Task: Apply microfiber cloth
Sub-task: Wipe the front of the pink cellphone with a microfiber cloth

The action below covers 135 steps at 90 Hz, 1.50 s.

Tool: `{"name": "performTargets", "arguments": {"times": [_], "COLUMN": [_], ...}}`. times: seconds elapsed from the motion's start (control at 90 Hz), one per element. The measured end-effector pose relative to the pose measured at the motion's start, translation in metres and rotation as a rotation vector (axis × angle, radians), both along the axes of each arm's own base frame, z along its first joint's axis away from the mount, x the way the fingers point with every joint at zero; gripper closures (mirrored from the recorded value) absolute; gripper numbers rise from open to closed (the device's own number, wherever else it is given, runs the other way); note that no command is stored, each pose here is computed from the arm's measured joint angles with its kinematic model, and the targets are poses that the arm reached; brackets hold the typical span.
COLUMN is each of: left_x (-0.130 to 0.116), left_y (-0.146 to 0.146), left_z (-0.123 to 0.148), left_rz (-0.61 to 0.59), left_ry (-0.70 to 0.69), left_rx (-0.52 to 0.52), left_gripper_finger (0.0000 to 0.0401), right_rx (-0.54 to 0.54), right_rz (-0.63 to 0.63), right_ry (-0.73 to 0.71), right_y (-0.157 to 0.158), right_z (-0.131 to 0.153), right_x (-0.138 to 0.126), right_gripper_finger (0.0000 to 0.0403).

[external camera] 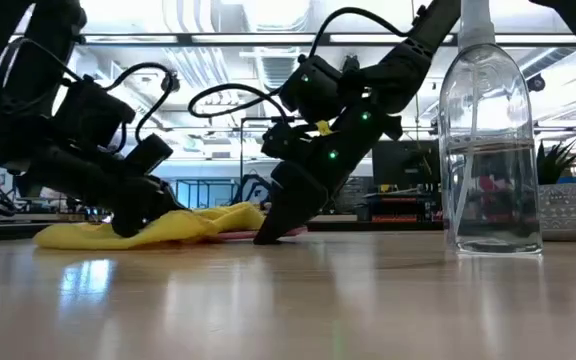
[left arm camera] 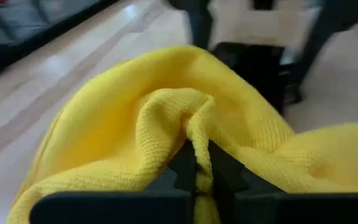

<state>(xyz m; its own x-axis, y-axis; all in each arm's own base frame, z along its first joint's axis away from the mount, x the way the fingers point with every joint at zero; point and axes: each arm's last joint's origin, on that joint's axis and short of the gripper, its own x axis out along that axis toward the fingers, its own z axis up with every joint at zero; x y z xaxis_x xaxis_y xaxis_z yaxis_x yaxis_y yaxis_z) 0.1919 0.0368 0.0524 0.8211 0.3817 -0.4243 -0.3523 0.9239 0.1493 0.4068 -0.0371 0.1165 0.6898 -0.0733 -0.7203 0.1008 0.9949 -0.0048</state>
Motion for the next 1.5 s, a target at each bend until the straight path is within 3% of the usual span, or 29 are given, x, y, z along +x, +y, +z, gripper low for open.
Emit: {"name": "performTargets", "arguments": {"times": [0.233, 0.389, 0.622, 0.878, 1.211, 1.356, 1.5], "left_x": [-0.003, 0.005, 0.042, 0.086, 0.124, 0.122, 0.098], "left_y": [0.0, -0.001, 0.0, 0.001, 0.0, -0.001, -0.003], "left_z": [0.005, 0.01, 0.017, 0.009, 0.001, 0.001, 0.002], "left_rz": [0.017, -0.048, -0.168, -0.309, -0.438, -0.453, -0.43], "left_ry": [-0.063, -0.113, -0.199, -0.198, -0.264, -0.243, -0.194], "left_rx": [0.01, 0.01, 0.017, -0.023, -0.077, -0.063, -0.065], "left_gripper_finger": [0.04, 0.04, 0.04, 0.0399, 0.0399, 0.0399, 0.0399], "right_rx": [0.008, 0.007, 0.001, -0.001, 0.001, 0.001, 0.0], "right_rz": [0.039, 0.038, 0.032, 0.023, 0.021, 0.021, 0.021], "right_ry": [-0.003, 0.003, -0.004, 0.002, 0.005, 0.003, 0.0], "right_y": [0.003, 0.003, 0.002, 0.002, 0.002, 0.002, 0.002], "right_z": [0.001, 0.0, 0.001, 0.0, 0.0, 0.0, 0.0], "right_x": [0.0, 0.0, 0.0, 0.0, 0.0, 0.0, 0.0], "right_gripper_finger": [0.0071, 0.0071, 0.0071, 0.0074, 0.0072, 0.0073, 0.007]}}
